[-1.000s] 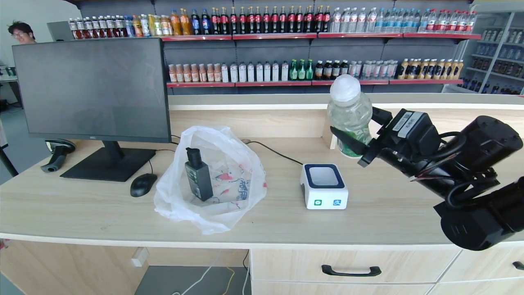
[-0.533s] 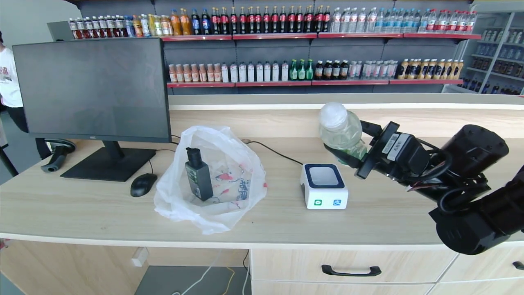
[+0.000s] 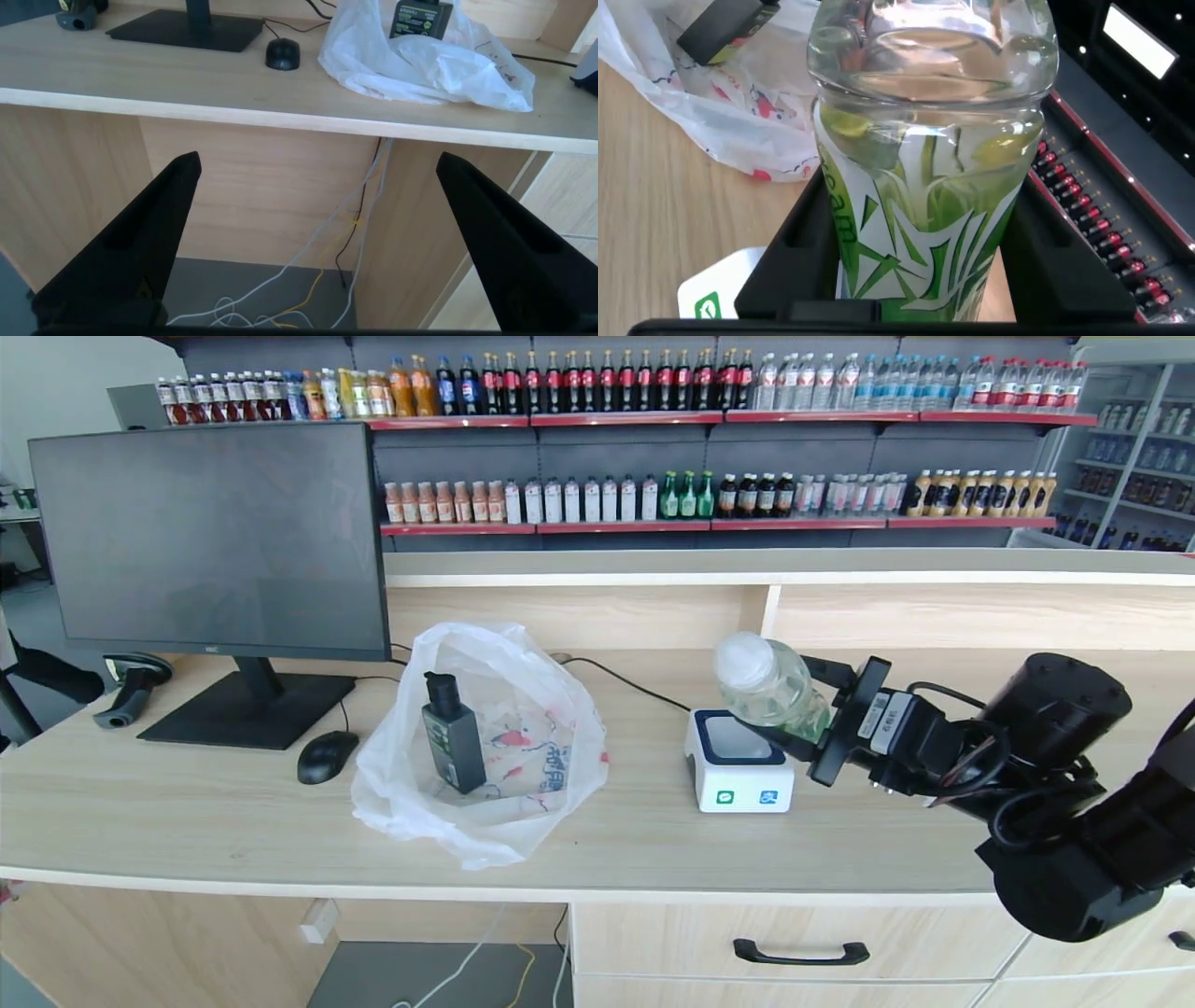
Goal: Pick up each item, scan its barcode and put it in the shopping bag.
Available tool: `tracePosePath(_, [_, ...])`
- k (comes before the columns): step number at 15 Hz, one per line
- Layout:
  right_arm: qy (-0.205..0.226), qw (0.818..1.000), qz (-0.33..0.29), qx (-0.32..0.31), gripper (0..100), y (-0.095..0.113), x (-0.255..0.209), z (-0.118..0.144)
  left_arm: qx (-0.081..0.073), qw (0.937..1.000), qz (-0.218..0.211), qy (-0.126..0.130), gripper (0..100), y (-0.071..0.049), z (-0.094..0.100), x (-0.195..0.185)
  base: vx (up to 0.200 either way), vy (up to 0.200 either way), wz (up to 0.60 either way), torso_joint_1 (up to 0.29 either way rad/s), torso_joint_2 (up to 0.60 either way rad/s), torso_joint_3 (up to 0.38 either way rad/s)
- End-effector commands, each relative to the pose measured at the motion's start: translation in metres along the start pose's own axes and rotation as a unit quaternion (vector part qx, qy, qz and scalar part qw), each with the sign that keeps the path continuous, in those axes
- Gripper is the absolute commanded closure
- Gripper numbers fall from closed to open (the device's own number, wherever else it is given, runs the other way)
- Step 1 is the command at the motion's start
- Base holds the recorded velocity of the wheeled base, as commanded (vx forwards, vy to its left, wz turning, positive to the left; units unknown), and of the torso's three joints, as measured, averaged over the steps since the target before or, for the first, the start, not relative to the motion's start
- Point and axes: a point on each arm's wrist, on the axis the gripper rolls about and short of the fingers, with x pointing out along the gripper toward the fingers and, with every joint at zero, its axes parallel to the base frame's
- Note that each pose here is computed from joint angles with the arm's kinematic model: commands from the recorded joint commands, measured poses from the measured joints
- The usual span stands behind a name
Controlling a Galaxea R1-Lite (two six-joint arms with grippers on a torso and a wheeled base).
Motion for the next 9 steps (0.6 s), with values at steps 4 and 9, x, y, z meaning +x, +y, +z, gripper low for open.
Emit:
tracePosePath(4, [-0.008,1.000,-0.004,-0.013,100,-0.0057,0.0055,-0.0072,0.000,1.0000,0.000,0.000,0,0.0000,0.0000,0.0000,0.000,0.000,0.00,0.000,0.00,0.000])
tracePosePath(9, [-0.006,1.000,-0.001,-0.011,100,-0.0038,0.0079,-0.0147,0.000,1.0000,0.000,0.000,0,0.0000,0.0000,0.0000,0.000,0.000,0.00,0.000,0.00,0.000])
